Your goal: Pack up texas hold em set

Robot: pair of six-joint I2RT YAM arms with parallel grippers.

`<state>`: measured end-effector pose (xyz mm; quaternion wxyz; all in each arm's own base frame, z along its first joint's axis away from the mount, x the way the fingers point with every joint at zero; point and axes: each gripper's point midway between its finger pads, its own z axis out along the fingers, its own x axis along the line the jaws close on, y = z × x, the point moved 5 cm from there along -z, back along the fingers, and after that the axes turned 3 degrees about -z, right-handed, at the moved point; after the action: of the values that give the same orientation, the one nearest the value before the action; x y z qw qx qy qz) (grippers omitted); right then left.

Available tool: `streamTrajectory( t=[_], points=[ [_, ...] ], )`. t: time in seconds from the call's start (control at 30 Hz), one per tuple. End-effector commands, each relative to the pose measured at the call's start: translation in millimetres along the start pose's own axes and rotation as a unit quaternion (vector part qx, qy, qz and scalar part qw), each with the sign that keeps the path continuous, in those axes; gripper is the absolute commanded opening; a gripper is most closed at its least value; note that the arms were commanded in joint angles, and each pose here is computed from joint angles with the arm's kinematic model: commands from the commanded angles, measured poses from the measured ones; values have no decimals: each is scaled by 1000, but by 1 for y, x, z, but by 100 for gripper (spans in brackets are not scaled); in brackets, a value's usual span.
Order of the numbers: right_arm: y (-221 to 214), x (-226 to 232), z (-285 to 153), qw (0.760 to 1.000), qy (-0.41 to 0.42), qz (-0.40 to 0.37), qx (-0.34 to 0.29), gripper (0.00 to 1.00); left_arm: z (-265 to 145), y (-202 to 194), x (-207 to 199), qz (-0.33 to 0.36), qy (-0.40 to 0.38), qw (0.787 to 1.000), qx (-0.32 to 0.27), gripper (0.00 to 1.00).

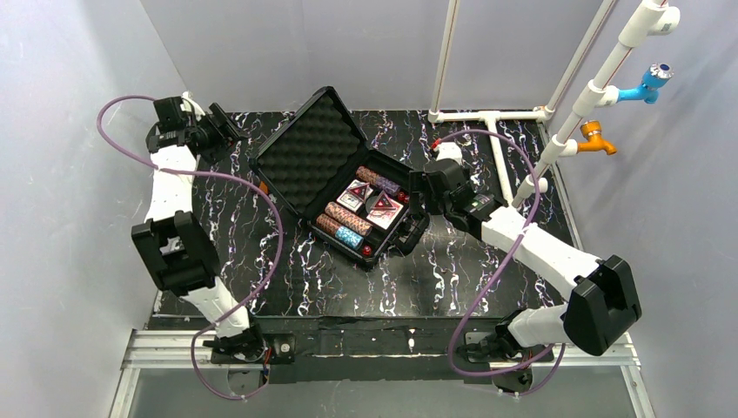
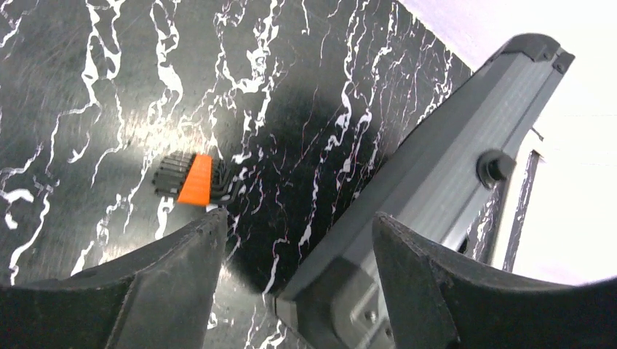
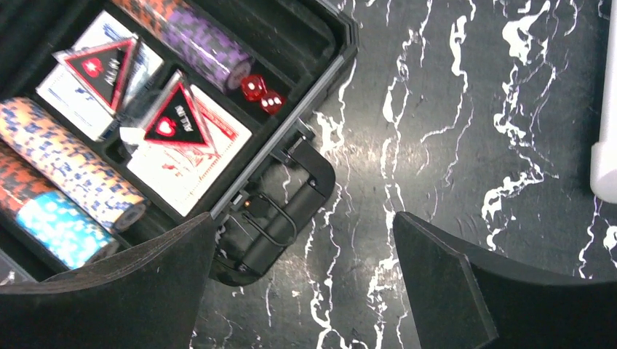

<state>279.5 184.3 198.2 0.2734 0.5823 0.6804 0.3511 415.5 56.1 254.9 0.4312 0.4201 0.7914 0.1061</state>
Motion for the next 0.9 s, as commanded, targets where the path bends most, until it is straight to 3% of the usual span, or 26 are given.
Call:
streamTrajectory(
  t=[0.0,0.27,0.6,0.87],
  points=[
    [-15,-7,0,1000,-16,-1,17,100,13,2,2,-15,-31,999,40,70],
    [-26,-8,6,999,-21,-8,38,100,43,-13,20,-44,-30,994,94,62],
    [-30,-7,8,999,-20,-5,46,100,43,-19,13,-49,-71,990,116,51],
    [4,28,4,996,94,-5,9,94,36,-26,-1,-43,-98,986,124,51]
  ],
)
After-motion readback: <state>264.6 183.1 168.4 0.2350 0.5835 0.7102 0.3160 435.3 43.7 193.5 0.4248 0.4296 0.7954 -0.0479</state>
